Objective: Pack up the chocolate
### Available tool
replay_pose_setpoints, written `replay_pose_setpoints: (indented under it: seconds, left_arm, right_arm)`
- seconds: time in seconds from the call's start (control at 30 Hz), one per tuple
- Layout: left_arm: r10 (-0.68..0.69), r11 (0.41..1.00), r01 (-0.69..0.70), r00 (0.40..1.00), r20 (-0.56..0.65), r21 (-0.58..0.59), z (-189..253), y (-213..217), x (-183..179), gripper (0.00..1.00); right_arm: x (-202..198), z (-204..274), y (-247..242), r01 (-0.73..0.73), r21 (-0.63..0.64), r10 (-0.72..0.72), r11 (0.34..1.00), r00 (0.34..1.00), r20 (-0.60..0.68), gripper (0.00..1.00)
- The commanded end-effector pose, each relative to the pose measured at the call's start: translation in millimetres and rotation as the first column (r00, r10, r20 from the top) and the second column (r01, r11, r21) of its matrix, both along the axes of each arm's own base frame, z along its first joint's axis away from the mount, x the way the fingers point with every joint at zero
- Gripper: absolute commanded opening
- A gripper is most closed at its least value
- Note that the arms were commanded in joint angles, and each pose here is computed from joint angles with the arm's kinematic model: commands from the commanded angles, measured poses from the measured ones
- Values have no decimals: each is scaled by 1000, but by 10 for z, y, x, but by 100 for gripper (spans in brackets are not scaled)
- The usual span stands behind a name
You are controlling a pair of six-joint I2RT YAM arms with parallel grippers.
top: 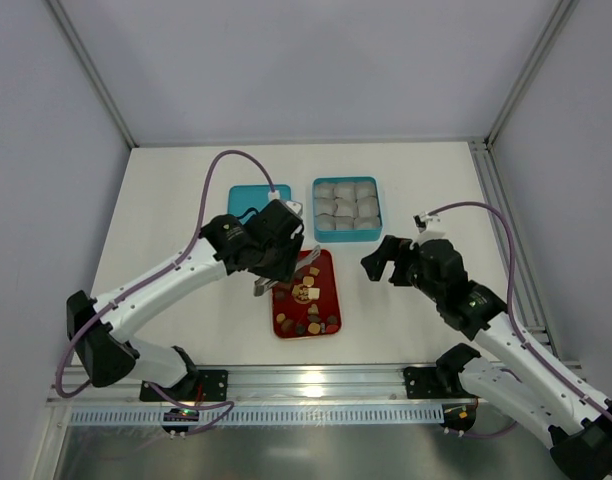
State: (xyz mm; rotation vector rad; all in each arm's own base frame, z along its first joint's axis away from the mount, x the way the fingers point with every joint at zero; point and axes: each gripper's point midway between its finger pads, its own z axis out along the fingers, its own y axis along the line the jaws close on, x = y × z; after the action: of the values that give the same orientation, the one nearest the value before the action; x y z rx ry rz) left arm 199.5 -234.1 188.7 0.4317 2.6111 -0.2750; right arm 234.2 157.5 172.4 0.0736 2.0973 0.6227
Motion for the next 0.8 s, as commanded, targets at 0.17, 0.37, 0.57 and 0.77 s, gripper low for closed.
replay_pose_setpoints:
  seconds: [0.17,0.37,0.57,0.77]
  left_arm:
    - [-19,1000,19,1000,19,-4,-120,-221,90,51]
    - [-32,999,31,999,12,15,-244,-313,127,50]
    - [-34,999,34,999,-8,38,-399,-348,150,49]
    - [-39,998,40,999,-23,50,-479,-362,130,48]
  right_arm:
    - [-11,76,-23,17,22,-18,1000,1000,24,100]
    - [-32,60,-36,18,21,-18,1000,1000,20,100]
    - [-47,49,-48,19,21,-20,1000,1000,21,100]
    - [-61,31,-64,22,19,-22,1000,1000,20,100]
